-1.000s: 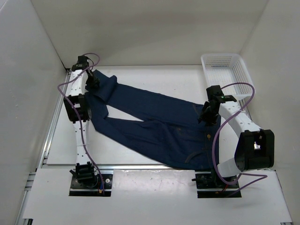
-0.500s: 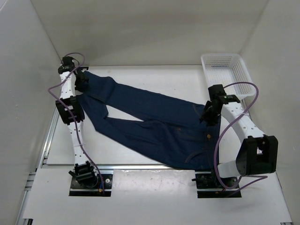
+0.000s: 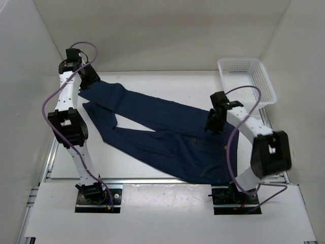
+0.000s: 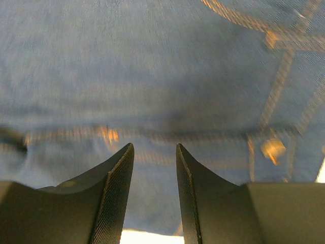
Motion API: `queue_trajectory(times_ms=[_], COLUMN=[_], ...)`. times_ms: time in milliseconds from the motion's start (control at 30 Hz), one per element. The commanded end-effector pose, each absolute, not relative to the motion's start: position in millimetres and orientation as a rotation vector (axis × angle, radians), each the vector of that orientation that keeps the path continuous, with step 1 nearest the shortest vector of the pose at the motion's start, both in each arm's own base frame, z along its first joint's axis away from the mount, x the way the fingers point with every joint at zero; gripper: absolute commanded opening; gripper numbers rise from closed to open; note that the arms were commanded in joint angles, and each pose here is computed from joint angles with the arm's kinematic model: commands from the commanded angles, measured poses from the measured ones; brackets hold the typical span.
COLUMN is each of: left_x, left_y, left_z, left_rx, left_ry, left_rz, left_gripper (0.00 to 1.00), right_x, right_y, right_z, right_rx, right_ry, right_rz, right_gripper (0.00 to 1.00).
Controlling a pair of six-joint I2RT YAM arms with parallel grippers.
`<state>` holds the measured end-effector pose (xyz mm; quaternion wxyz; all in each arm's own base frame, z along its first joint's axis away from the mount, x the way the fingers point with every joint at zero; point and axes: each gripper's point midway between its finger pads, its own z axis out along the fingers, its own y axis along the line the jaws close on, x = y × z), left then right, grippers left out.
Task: Fold and stack the trousers
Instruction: Flatten the trousers out
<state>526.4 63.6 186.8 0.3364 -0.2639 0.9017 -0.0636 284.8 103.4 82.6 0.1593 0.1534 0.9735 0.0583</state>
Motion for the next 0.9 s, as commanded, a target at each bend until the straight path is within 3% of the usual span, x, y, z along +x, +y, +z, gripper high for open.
queue_trajectory(times_ms=[0, 133, 233, 633, 800, 867], left_x=[491, 453, 434, 378, 385, 387], left_y=[47, 44, 50, 67, 61, 63], left_z=[161, 121, 124, 123, 99, 83], left_rx=[-0.656, -0.682, -0.697, -0.752, -0.783, -0.811], left_ry=[2.468, 2.595, 2.596, 2.616, 2.661, 2.695], left_rz=[-0.137, -0.103, -0.038, 0.027, 0.038, 0.055], left_gripper=[0.65, 0.65, 0.65, 0.66, 0.79, 0.79], right_x=[320, 316, 293, 220, 243, 263], right_y=[118, 115, 108, 42, 46, 59], right_z=[59, 29, 6, 31, 64, 88], right_rx=[0.499, 0.632, 0.751, 1.071, 0.921, 0.811], right_ry=[2.776, 2.857, 2.918, 2.787, 2.709, 2.669], right_rz=[0.185, 0.125, 0.080, -0.070, -0.017, 0.021], right_gripper=[0.44, 0.44, 0.44, 0.47, 0.51, 0.52])
